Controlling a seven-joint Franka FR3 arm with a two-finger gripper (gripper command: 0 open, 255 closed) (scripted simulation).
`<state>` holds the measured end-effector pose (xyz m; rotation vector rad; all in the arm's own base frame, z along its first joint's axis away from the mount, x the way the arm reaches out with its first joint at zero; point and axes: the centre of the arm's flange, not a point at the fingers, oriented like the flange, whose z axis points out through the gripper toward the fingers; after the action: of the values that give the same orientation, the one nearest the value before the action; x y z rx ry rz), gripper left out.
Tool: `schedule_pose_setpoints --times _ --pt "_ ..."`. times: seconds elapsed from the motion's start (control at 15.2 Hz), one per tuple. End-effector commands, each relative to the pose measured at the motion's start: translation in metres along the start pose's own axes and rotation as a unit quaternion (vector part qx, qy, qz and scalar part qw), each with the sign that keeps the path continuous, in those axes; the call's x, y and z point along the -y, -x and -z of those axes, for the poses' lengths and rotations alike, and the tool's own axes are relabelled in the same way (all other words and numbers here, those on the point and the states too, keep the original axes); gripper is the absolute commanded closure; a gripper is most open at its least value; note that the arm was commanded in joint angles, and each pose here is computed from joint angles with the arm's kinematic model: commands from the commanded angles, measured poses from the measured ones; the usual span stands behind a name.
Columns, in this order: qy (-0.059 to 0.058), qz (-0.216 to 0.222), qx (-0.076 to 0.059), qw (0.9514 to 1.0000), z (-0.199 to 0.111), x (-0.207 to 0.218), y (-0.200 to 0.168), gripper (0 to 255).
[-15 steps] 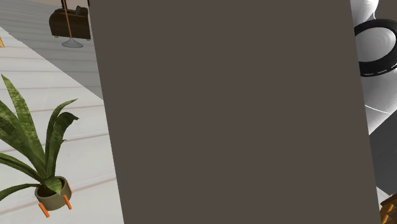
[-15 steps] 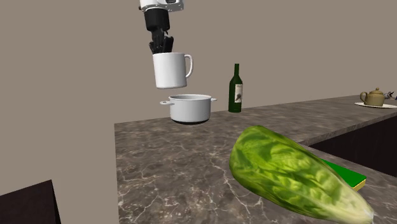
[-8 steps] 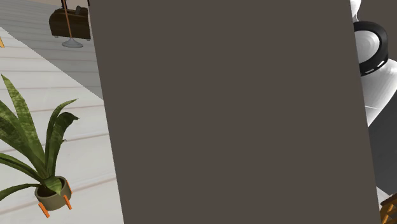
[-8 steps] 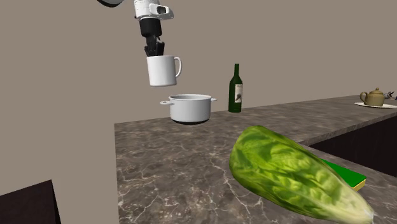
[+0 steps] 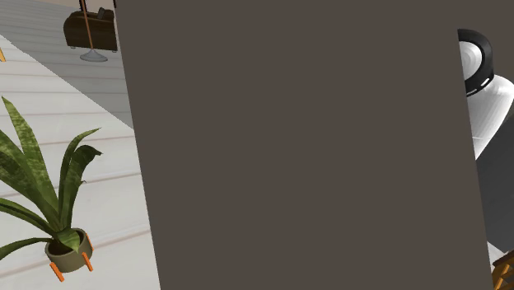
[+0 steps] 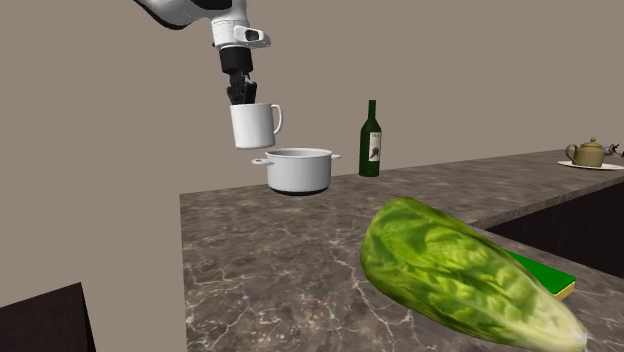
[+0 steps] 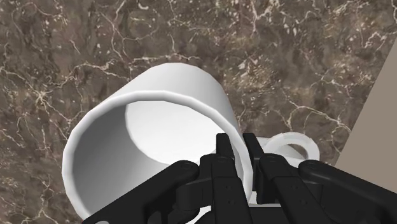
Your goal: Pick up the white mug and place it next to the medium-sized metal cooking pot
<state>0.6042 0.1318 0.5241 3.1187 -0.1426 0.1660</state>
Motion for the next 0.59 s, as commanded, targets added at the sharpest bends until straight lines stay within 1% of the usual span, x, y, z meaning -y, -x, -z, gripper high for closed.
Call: schedule_pose_setpoints --times 0.0,0.53 --pt "0.0 0.0 0.0 1.0 -0.01 0.0 0.002 255" --pt "0.0 0.0 0.0 1.0 -0.052 0.0 0.006 255"
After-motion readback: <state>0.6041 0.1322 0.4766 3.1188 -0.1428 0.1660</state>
